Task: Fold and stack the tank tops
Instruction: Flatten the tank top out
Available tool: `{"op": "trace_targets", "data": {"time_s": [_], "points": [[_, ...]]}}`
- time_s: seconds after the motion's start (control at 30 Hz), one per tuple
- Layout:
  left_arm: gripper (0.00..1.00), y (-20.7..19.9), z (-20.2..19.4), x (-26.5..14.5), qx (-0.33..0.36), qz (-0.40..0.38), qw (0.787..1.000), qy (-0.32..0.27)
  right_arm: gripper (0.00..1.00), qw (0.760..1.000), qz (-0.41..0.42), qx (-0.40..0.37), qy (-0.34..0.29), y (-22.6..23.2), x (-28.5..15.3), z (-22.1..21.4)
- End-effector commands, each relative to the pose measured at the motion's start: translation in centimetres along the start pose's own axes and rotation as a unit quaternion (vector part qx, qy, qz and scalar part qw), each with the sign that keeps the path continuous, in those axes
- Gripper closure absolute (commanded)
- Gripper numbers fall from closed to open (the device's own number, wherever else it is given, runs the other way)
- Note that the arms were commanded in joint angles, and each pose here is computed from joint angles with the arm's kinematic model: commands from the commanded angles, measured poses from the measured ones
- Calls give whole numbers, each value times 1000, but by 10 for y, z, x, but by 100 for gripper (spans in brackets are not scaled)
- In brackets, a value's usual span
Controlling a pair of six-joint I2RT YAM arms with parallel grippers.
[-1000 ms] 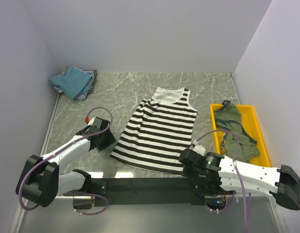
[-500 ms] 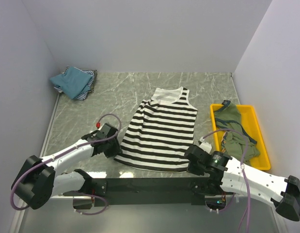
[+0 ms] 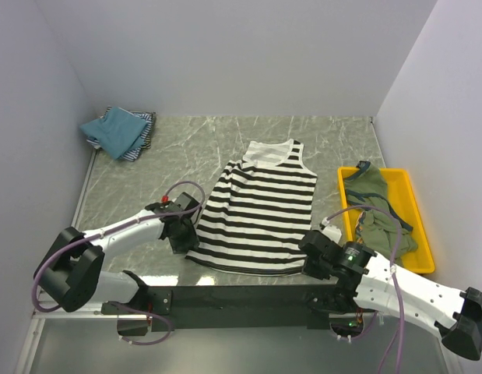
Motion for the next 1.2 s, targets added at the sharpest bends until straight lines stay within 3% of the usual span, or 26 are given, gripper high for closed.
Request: {"op": "trace_targets", "data": {"time_s": [0.0,0.1,0.2,0.27,0.4,0.57,0.7,0.73,0.77,0.83,0.87,0.93,0.97,1.0,1.03,1.17], "points": [[57,19,-12,1,13,48,998,28,99,1000,18,2,-15,8,-13,10],[61,21,-16,5,15,52,998,38,99,1000,25,5,-17,10,-14,11],[72,20,-20,11,19,48,997,51,99,999,27,4,-22,13,-17,14],[97,17,-20,13,22,42,997,53,99,999,31,5,-28,15,-20,17],[99,-7,-4,-4,36,-9,999,26,99,997,49,15,-55,26,-35,31],[99,-43,33,-76,33,-124,989,-77,100,985,88,42,-143,45,-85,73],[99,-57,75,-168,26,-216,951,-219,100,962,117,45,-241,69,-144,124],[99,-60,89,-184,14,-228,942,-246,100,948,143,36,-281,85,-178,146],[99,-69,106,-218,2,-258,924,-281,100,941,138,36,-305,91,-191,163],[99,-80,141,-243,-16,-273,906,-323,100,922,151,17,-356,125,-234,204],[100,-91,155,-276,-21,-309,885,-347,100,917,144,8,-372,139,-239,221],[99,-105,189,-304,-41,-340,856,-387,100,878,169,14,-448,153,-293,265],[99,-111,201,-340,-47,-364,831,-417,100,873,158,12,-462,162,-297,282],[99,-117,215,-349,-51,-362,824,-433,100,849,172,35,-499,160,-335,300],[99,-121,222,-391,-51,-389,794,-465,100,834,175,29,-522,162,-353,310],[99,-124,229,-438,-41,-415,754,-508,100,800,209,28,-562,168,-399,321]]}}
Point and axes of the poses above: each gripper's point midway between its finger pads, its own x axis out along the fingers, its own y axis along the line the jaws close on, z = x × y, the point moved 3 cm from there along -x, back along the fingers, and after that the axes turned 1 degree about x, right-handed, at the moved point
